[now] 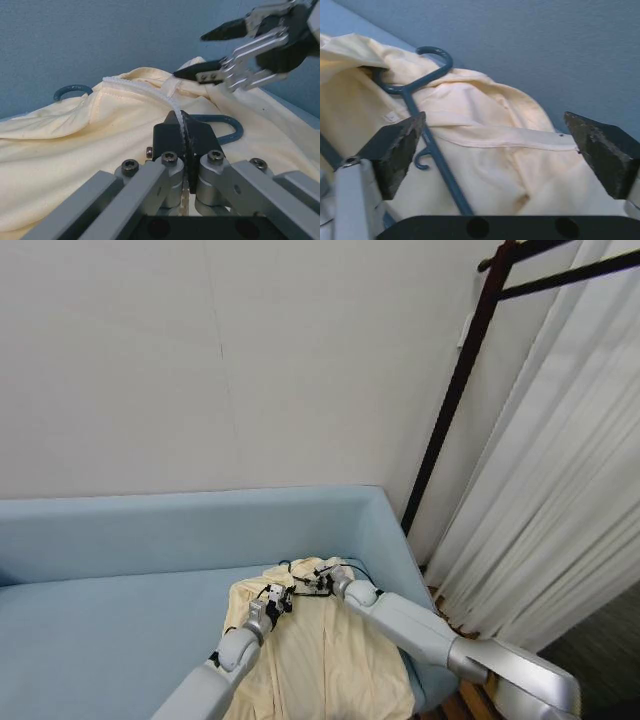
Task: Pick up the clothes from the sofa and hang them on the clothes hanger.
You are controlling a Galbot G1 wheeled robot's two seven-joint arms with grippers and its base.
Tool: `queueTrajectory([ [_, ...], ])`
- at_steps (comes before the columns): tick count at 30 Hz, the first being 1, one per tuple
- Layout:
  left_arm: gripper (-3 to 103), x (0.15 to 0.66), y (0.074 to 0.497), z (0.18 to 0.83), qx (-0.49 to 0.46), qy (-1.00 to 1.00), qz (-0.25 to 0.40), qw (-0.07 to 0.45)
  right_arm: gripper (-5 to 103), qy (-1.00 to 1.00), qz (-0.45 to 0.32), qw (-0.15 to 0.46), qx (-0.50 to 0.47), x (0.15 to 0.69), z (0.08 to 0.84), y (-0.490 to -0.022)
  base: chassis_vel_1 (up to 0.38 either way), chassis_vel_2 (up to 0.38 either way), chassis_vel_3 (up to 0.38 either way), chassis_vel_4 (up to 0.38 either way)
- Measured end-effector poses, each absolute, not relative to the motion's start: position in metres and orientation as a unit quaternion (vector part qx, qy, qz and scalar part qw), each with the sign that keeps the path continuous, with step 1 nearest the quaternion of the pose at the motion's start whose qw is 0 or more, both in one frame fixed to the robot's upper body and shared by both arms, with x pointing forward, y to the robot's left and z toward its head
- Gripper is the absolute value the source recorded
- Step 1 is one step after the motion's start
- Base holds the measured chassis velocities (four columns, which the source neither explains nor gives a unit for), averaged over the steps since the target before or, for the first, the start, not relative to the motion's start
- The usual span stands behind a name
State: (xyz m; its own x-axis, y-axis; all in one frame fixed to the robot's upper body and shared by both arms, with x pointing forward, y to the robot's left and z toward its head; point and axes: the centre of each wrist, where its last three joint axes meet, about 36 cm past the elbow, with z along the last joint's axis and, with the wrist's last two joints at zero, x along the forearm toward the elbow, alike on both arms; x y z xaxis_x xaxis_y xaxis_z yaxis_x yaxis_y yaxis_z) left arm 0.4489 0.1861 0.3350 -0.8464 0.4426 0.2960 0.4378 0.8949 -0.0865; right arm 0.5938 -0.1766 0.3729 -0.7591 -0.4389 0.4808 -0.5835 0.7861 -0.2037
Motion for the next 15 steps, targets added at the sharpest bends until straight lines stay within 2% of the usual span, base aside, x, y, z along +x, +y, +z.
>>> queueTrajectory([
  [1,1,0.449,0.186,0.335,-0.229,-0.961,0.008,0.156,90,-0.923,0.172,0.209,0.273,0.595,0.378,-0.183,0.000,0.000,0.000,0.000],
  [4,1,0.448,0.188,0.336,-0.228,-0.961,0.009,0.154,100,-0.928,0.158,0.215,0.258,0.600,0.392,-0.199,0.000,0.000,0.000,0.000],
  [11,1,0.445,0.198,0.336,-0.223,-0.963,-0.006,0.151,100,-0.948,0.066,0.258,0.173,0.628,0.397,-0.208,0.000,0.000,0.000,0.000],
  [15,1,0.439,0.211,0.334,-0.218,-0.963,-0.022,0.155,100,-0.947,-0.008,0.304,0.104,0.648,0.389,-0.217,0.000,0.000,0.000,0.000],
])
